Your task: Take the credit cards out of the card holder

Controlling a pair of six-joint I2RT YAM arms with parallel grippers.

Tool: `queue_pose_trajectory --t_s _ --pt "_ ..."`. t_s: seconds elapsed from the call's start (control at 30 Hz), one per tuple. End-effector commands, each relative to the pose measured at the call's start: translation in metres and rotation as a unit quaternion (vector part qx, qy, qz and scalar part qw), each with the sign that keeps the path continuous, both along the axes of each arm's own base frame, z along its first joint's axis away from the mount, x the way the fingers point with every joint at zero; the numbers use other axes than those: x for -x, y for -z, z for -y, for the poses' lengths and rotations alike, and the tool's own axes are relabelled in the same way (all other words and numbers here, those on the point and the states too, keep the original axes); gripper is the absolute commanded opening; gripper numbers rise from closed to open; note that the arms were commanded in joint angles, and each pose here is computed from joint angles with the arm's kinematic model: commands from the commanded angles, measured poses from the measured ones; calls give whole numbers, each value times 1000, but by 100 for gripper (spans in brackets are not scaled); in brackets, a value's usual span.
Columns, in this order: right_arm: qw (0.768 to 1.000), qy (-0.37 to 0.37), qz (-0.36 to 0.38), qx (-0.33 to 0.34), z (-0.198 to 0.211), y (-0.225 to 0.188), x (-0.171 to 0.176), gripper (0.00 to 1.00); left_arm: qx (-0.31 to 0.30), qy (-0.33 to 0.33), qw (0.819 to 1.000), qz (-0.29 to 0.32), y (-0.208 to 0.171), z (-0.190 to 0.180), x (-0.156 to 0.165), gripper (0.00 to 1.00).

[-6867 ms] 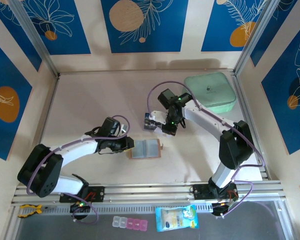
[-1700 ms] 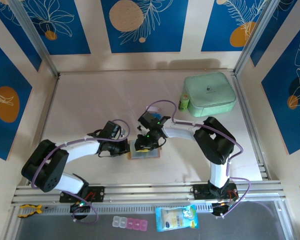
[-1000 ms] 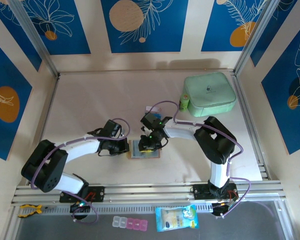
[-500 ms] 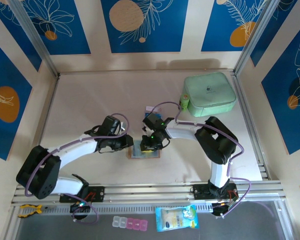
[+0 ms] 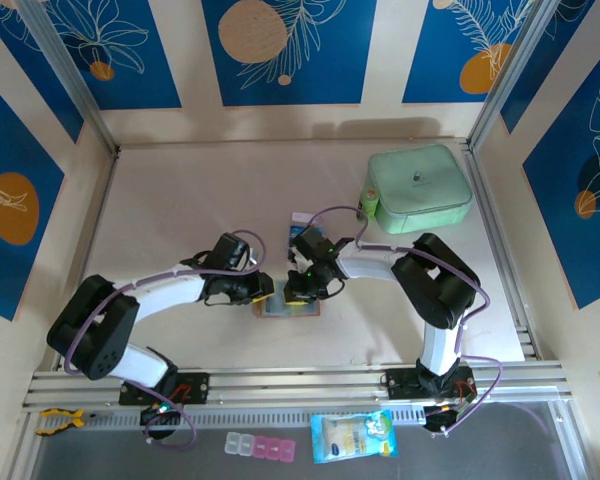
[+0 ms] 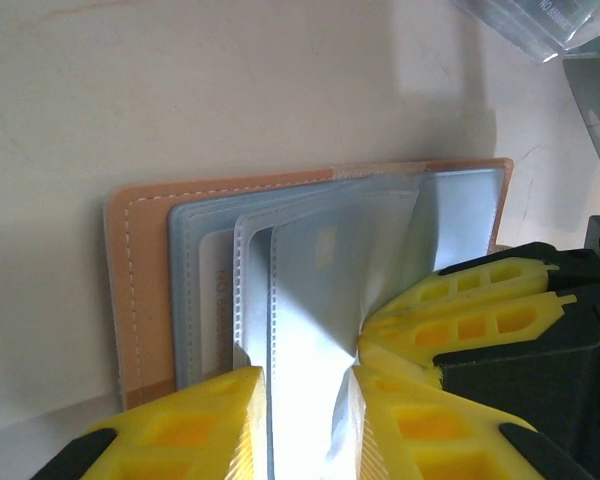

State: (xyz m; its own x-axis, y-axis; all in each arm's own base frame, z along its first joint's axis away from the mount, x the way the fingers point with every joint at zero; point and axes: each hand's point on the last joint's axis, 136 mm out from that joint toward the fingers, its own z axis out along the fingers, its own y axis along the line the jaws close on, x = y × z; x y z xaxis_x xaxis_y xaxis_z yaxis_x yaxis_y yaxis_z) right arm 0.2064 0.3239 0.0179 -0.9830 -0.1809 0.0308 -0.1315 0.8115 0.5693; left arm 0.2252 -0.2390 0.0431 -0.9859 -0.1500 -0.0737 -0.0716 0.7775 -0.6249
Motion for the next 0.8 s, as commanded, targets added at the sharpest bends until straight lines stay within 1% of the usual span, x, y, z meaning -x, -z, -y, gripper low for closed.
queue_pose_trajectory --t_s 0.0,0.37,0.6,0.77 --pt "1000 5 -22 -3 5 6 8 13 9 6 1000 0 -3 8 -2 29" --pt "999 12 -35 -28 6 7 10 13 7 5 1000 -5 0 9 -1 30" --pt "999 11 -37 -35 4 2 10 13 22 11 1000 -3 -1 19 -2 24" --pt "999 10 -29 -39 2 -7 9 14 24 12 1000 -2 -3 20 -2 23"
